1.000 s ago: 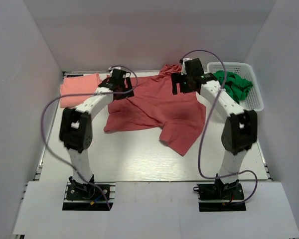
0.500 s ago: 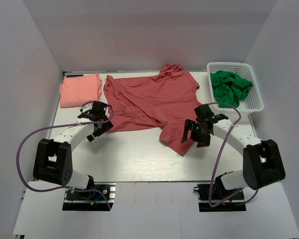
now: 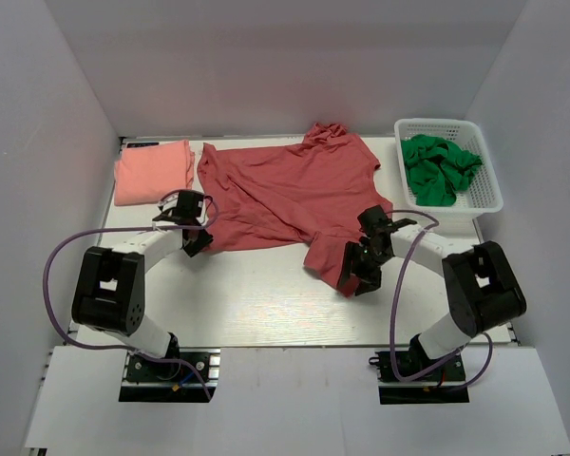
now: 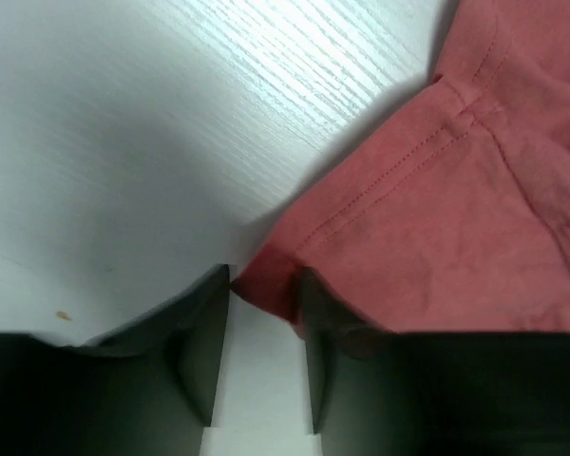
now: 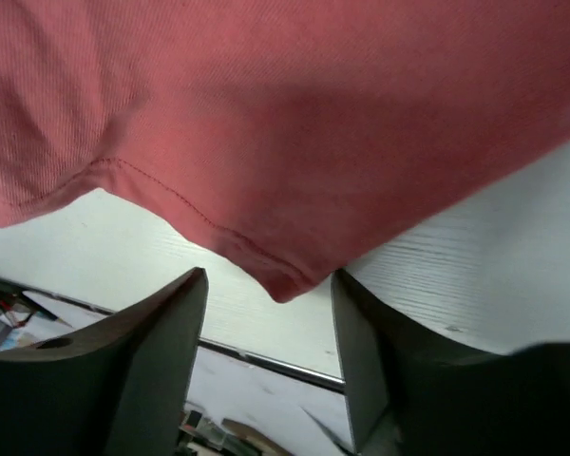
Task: Fold and stack the t-shirts
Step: Flatten out the tshirt
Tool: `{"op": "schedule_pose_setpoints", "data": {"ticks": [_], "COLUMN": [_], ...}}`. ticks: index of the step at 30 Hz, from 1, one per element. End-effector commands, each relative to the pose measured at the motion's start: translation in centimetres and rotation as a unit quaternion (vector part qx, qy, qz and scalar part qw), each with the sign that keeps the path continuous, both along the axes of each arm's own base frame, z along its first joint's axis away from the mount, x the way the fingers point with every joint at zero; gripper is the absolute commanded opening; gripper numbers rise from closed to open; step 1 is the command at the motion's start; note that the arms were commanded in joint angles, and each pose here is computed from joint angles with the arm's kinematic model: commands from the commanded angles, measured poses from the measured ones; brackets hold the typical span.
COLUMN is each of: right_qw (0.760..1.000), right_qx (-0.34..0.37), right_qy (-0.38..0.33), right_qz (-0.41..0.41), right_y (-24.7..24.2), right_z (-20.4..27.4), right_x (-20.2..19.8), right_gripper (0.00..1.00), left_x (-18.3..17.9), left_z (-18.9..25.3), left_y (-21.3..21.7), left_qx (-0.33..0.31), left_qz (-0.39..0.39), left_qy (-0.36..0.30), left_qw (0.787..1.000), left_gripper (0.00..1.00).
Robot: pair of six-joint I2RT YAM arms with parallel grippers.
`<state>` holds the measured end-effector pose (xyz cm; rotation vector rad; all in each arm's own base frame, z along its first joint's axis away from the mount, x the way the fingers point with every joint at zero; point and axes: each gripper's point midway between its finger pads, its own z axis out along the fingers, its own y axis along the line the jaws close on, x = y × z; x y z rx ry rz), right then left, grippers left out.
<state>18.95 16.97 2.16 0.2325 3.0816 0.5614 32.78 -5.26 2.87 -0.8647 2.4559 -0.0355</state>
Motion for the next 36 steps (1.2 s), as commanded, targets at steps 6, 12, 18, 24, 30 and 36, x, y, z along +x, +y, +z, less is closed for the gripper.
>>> {"op": "schedule_pose_setpoints", "data": {"ticks": [6,12,18,24,30,36], "right_qw": [0.999,0.994,0.987,0.986,0.982,0.979], "right_qx": [-0.008,-0.1,-0.134,-0.145,-0.151,-0.149], "right_qy": [0.042,0.033,0.081,0.085,0.112,0.133], "right_qz": [-0.006,-0.038,-0.037,-0.022,-0.026,-0.036], "right_y": [-0.2,-4.4,-6.7,-7.0,-7.2,-7.2], "right_z": [-1.5,-0.3,-0.8,-1.1,-1.5,-2.1], "right_x": [-1.1,-2.3,-5.4,-4.0,-3.8,-3.8], "right_gripper": [0.09,0.0,0.0,0.0,0.0,0.0], "left_x": [-5.0,-8.8,-9.6,-2.6,2.7,4.7], "left_z": [-2.2,-1.4,2.1,7.1,5.5,2.8], "left_y": [-0.8,-0.5,-0.4,2.3,2.8,2.6], "left_qx": [-0.022,-0.034,-0.038,0.036,0.053,0.044], "left_qz": [-0.026,-0.016,-0.012,0.019,0.009,-0.008], "left_qy": [0.053,0.091,0.083,-0.017,-0.038,-0.035], "left_qw": [0.998,0.995,0.996,0.999,0.998,0.998], "left_gripper": [0.27,0.03,0.8,0.98,0.92,0.79]}}
